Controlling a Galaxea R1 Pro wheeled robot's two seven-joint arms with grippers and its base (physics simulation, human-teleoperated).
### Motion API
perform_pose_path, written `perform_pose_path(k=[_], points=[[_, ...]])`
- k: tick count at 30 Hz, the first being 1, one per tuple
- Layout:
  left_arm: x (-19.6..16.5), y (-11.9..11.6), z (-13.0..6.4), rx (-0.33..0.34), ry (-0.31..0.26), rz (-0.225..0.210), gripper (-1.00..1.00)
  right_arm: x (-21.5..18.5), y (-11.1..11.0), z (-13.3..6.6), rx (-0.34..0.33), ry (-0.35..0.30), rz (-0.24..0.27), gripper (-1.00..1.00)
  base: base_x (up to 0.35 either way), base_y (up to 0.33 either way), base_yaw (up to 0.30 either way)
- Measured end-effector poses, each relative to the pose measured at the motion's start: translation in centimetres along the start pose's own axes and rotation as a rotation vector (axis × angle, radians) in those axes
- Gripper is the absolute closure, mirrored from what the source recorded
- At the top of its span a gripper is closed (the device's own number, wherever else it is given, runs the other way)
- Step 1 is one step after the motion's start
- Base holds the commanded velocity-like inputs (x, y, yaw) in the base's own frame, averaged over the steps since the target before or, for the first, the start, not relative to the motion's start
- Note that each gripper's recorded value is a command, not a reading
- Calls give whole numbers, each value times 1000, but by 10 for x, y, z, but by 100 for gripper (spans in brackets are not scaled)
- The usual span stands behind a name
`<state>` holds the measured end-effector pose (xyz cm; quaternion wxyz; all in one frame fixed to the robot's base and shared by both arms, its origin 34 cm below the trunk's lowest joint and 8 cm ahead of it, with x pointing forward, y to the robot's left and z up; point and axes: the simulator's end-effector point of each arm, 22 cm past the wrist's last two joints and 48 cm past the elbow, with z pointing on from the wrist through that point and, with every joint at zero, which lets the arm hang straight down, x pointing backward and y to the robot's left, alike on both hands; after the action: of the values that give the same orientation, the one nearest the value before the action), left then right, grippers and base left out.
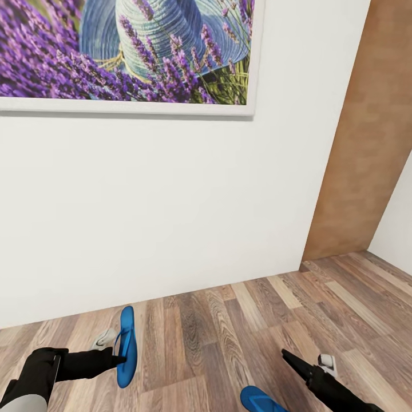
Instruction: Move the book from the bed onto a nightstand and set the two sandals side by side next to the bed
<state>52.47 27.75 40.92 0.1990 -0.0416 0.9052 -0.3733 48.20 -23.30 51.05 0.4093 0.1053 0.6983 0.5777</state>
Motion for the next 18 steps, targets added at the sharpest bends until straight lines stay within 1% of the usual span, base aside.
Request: perform_pose_path(k=[6,16,18], points=[[1,-2,2,4,1,1,100,2,-1,1,3,10,-4,-100,1,0,0],[-1,-2,1,7,-8,-3,100,3,-18,0,85,20,-13,-100,0,0,0],[-1,-2,2,4,-7,0,100,2,-22,-1,110,26,-18,-100,0,0,0]])
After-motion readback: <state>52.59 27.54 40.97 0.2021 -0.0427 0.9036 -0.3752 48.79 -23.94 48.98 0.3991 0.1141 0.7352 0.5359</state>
